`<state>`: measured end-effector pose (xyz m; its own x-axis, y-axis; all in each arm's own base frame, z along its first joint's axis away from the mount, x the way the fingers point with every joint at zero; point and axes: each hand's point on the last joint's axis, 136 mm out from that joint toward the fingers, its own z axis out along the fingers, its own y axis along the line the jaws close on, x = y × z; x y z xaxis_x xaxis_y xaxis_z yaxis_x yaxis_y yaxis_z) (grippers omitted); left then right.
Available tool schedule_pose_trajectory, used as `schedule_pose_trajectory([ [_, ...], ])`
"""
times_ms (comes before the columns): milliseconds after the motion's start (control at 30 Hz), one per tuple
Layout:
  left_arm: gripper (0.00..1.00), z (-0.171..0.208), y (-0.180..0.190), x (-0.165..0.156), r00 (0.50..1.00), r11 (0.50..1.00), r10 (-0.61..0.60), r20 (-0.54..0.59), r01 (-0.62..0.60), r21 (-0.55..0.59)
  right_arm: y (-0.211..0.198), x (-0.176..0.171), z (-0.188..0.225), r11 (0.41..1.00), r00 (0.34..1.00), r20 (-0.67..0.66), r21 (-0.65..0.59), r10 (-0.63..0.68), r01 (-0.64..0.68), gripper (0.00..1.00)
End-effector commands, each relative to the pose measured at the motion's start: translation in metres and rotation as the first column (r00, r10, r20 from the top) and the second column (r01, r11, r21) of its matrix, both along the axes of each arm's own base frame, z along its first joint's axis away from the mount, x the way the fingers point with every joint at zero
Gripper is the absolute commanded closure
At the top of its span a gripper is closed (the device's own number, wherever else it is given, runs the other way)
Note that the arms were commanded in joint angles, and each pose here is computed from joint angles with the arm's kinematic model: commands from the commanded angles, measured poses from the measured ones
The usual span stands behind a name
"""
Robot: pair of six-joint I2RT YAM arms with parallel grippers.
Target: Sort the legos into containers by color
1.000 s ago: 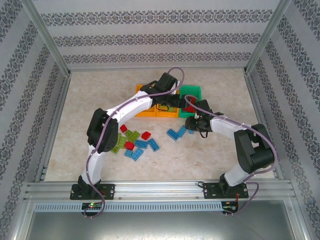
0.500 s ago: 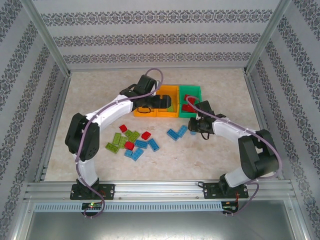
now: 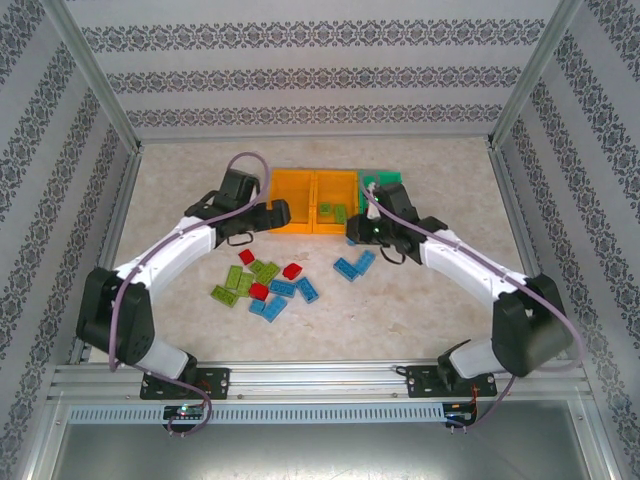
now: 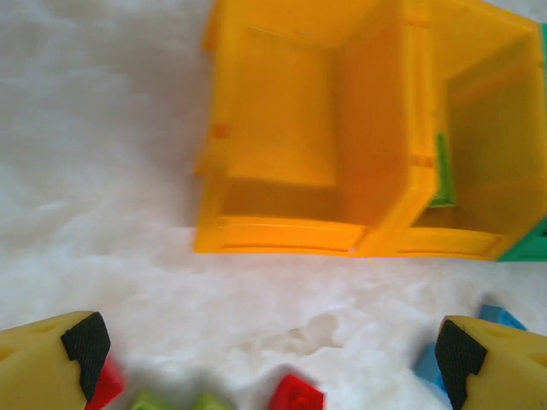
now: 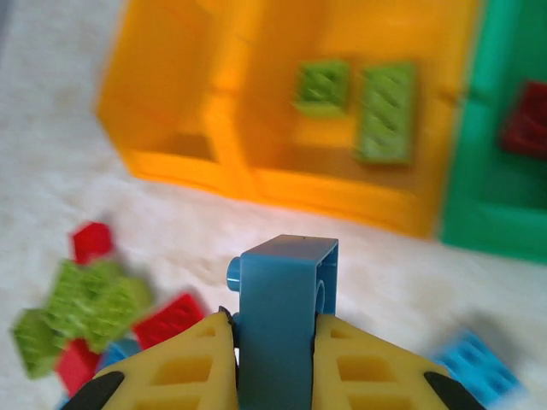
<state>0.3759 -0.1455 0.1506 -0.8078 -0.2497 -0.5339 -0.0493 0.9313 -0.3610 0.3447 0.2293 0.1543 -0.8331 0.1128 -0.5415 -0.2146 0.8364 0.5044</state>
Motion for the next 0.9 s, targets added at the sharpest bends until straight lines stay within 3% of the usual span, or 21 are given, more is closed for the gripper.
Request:
schedule_pose_trajectory([
  [0,0.0,-0.008,0.038,-0.018,0.993,0.992,0.11,-0.038,-0.107,0.07,0.041,0.021,0.019,0.986,0.999,0.009,0.16,0.044,-0.045,0.82],
  [133,0.01,-0.019,0.063,-0.037,0.981,0.979,0.174,-0.079,-0.164,0.121,0.076,0.049,0.025,0.969,0.998,0.01,0.239,0.065,-0.065,0.82],
  [400,0.0,-0.045,0.083,-0.06,0.96,0.964,0.221,-0.172,-0.188,0.19,0.109,0.1,0.006,0.975,0.999,-0.027,0.223,0.021,-0.015,0.79],
  [700,0.0,-0.076,0.068,-0.063,0.933,0.977,0.19,-0.306,-0.15,0.15,0.114,0.132,-0.027,0.989,0.997,-0.065,0.143,-0.03,0.039,0.73],
  [867,0.05,-0.088,0.061,-0.057,0.914,0.98,0.188,-0.36,-0.148,0.136,0.115,0.138,-0.038,0.993,0.996,-0.081,0.111,-0.036,0.045,0.67],
])
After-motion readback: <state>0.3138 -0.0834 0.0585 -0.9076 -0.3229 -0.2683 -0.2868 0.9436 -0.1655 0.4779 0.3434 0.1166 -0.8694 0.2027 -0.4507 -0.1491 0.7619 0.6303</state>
